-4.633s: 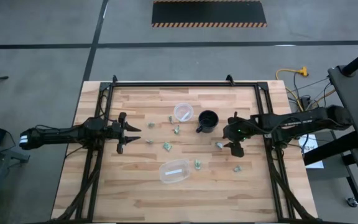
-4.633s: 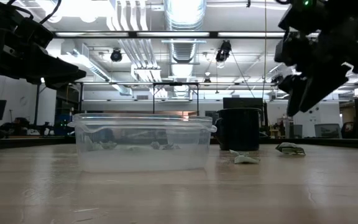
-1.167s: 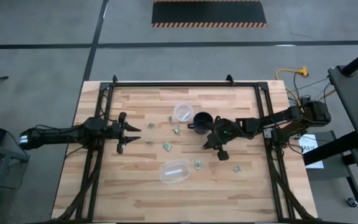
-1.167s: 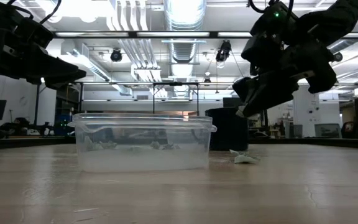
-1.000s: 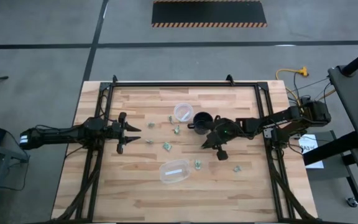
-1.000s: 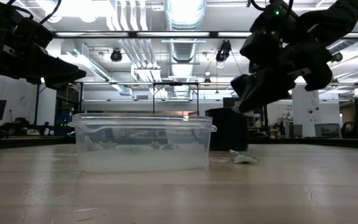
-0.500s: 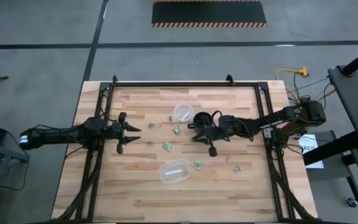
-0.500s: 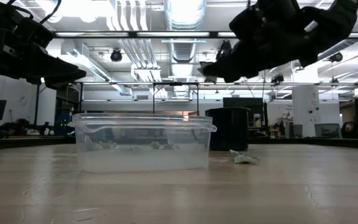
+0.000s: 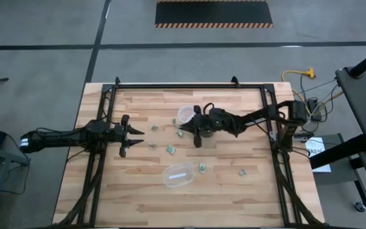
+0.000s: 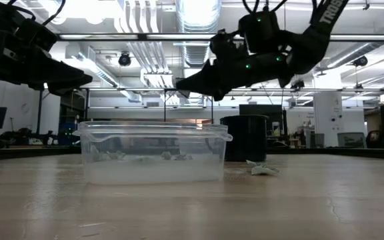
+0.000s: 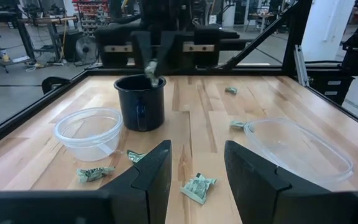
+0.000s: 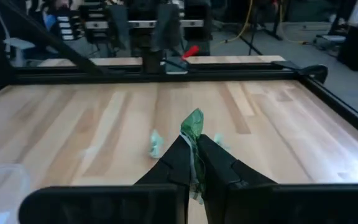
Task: Pick and place Stevia / Truvia into bins
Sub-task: Put the truvia packet into the top transparent container
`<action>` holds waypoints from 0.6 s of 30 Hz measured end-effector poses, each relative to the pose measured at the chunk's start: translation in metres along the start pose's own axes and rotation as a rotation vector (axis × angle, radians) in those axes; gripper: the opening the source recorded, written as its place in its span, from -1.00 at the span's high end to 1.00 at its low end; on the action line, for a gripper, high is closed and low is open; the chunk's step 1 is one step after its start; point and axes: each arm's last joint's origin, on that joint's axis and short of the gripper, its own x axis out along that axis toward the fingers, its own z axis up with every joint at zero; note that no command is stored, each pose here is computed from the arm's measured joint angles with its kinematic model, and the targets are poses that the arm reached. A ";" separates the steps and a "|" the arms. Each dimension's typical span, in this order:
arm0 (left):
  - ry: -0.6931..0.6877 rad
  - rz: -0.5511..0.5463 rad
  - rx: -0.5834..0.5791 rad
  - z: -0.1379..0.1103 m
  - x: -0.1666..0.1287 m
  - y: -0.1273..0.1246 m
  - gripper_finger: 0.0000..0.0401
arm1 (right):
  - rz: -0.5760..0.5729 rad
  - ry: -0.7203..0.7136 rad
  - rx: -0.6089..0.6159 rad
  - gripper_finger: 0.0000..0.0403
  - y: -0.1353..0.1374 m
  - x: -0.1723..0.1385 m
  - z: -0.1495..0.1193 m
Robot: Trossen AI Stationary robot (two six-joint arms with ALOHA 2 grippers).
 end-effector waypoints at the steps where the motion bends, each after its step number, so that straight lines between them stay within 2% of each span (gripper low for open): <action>1: 0.001 0.000 0.000 0.000 0.000 0.000 0.34 | -0.034 -0.002 -0.009 0.95 -0.001 0.001 0.000; 5: 0.001 0.000 0.000 0.000 0.000 0.000 0.34 | -0.225 -0.001 -0.052 0.95 -0.007 0.000 0.001; 13: 0.000 0.000 0.000 0.000 0.000 0.000 0.34 | -0.501 -0.020 -0.002 0.95 -0.017 -0.003 0.003; 16: 0.001 0.001 0.000 0.000 0.000 0.000 0.34 | -0.576 -0.025 -0.001 0.95 -0.018 -0.005 0.003; 18: 0.001 0.000 0.000 0.000 0.000 0.000 0.34 | -0.586 -0.029 -0.001 0.95 -0.019 -0.005 0.003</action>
